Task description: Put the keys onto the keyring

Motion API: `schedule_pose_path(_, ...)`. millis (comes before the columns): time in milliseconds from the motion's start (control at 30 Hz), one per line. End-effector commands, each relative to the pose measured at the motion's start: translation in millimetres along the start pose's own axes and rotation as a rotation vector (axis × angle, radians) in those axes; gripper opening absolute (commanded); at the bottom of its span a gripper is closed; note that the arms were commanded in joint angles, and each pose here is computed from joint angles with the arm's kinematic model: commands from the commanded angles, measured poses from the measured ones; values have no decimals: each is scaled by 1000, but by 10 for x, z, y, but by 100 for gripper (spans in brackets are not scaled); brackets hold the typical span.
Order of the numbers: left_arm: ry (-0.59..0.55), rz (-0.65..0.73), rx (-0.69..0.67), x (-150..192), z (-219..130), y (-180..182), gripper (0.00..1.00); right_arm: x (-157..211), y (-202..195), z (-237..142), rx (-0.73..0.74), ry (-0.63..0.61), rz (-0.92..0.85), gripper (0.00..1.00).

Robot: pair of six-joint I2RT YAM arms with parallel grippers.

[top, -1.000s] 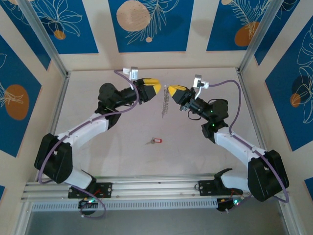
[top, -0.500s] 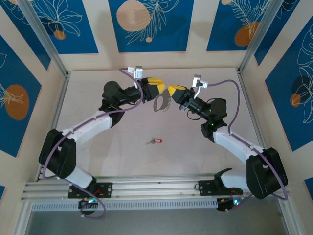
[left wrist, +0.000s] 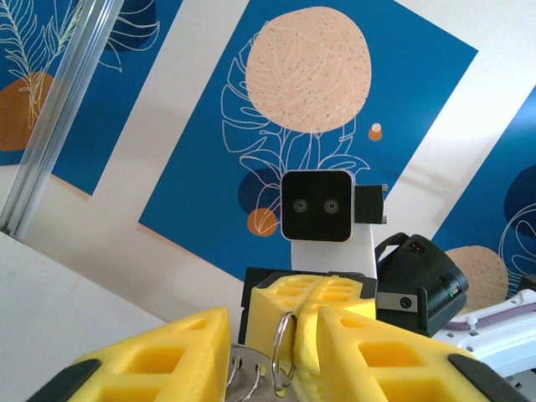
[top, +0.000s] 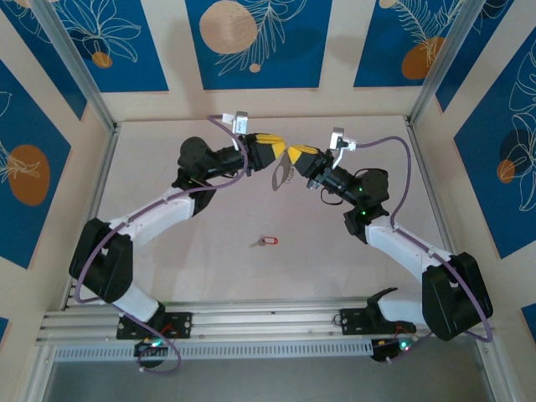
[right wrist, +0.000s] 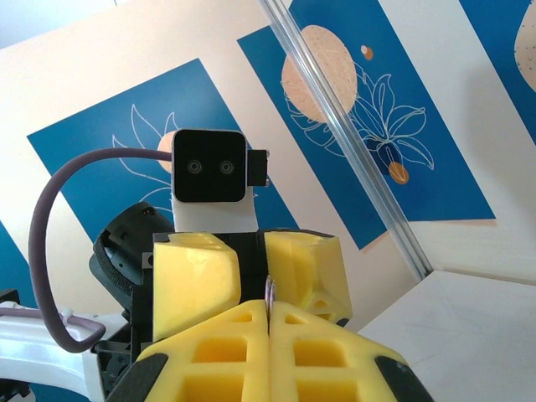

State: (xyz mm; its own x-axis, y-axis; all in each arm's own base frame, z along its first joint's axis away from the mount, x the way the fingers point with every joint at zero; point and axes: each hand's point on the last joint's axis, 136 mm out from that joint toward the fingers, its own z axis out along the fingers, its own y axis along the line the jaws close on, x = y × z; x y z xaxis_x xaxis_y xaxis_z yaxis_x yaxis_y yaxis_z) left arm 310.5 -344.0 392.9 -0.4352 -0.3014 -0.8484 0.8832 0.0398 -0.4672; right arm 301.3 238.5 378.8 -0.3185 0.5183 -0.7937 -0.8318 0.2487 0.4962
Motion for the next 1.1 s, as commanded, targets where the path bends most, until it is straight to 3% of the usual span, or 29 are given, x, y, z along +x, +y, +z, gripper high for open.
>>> schedule_pose_path(0,-5,40,62,-63,67,-160,31,-96,74,18,-20,-42,-17,0)
schedule_pose_path(200,1,43,69,-48,75,-182,22,-97,66,12,-15,-45,-16,0)
schedule_pose_path(367,3,48,69,-46,74,-191,0,-84,60,12,-13,-36,-13,0)
schedule_pose_path(433,13,60,72,-46,78,-214,0,-75,29,-7,3,-23,-8,0)
schedule_pose_path(467,25,72,67,-41,74,-215,0,-74,7,-26,14,-10,-7,5)
schedule_pose_path(567,88,121,47,-11,60,-261,0,-124,-98,-166,71,7,-12,34)
schedule_pose_path(633,147,157,38,18,52,-297,0,-184,-126,-273,94,19,-23,45)
schedule_pose_path(800,309,220,53,118,29,-389,0,-212,-39,-420,99,113,-90,51)
schedule_pose_path(1067,457,264,69,149,-6,-477,0,-117,281,-427,-47,262,-167,50)
